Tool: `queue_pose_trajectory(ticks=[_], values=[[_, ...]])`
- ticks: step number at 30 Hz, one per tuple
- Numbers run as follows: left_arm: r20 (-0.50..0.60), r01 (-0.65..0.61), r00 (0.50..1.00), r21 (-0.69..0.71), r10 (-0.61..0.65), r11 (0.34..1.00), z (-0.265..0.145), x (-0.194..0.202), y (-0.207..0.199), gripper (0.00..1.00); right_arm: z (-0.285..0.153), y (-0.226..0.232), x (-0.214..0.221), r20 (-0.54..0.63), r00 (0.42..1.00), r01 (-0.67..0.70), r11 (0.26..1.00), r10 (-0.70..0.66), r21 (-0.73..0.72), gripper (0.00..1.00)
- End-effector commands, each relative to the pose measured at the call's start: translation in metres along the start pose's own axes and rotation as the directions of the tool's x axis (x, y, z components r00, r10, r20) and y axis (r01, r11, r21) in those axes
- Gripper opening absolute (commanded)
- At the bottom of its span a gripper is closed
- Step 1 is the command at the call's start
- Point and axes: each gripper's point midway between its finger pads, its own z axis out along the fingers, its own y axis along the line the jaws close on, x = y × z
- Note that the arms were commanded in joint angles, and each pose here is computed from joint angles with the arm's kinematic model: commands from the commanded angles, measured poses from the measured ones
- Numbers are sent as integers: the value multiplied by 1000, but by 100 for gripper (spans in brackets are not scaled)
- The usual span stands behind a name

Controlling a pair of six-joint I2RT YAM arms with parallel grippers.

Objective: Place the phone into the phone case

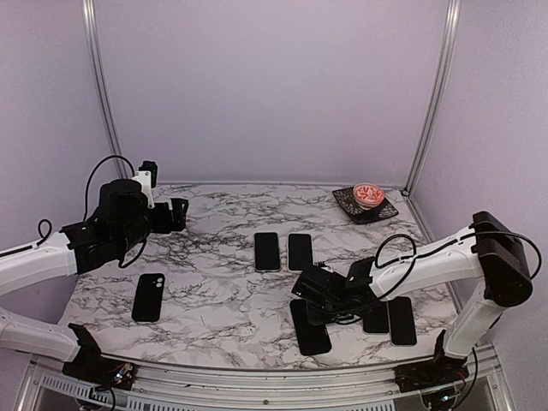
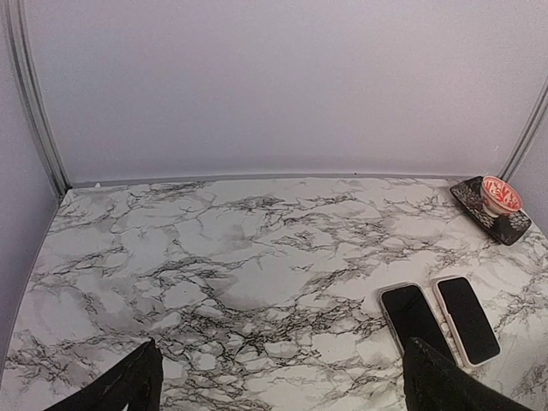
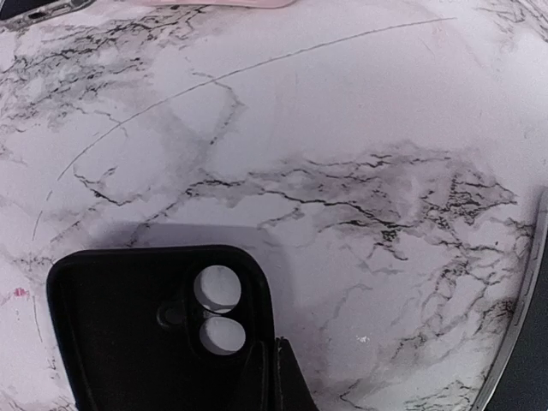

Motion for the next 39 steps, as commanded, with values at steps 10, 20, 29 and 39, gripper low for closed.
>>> queue_pose_trajectory(ticks=[10,20,29,39], values=[[20,20,1000,17,-21,1000,-2,-4,-1,99,-4,-5,-24,60,980,-189,982,188,15,0],[19,24,1000,33,-24,999,-2,-4,-3,99,-34,-85,-64,57,978,-203,976,199,83,77],[5,23,1000,59,-23,998,0,1,-8,99,-32,-145,-51,-12,952,-305,952,305,-24,98],[0,19,1000,62,-19,998,1,2,-9,99,-3,-141,-17,-181,952,-251,968,245,-7,89]])
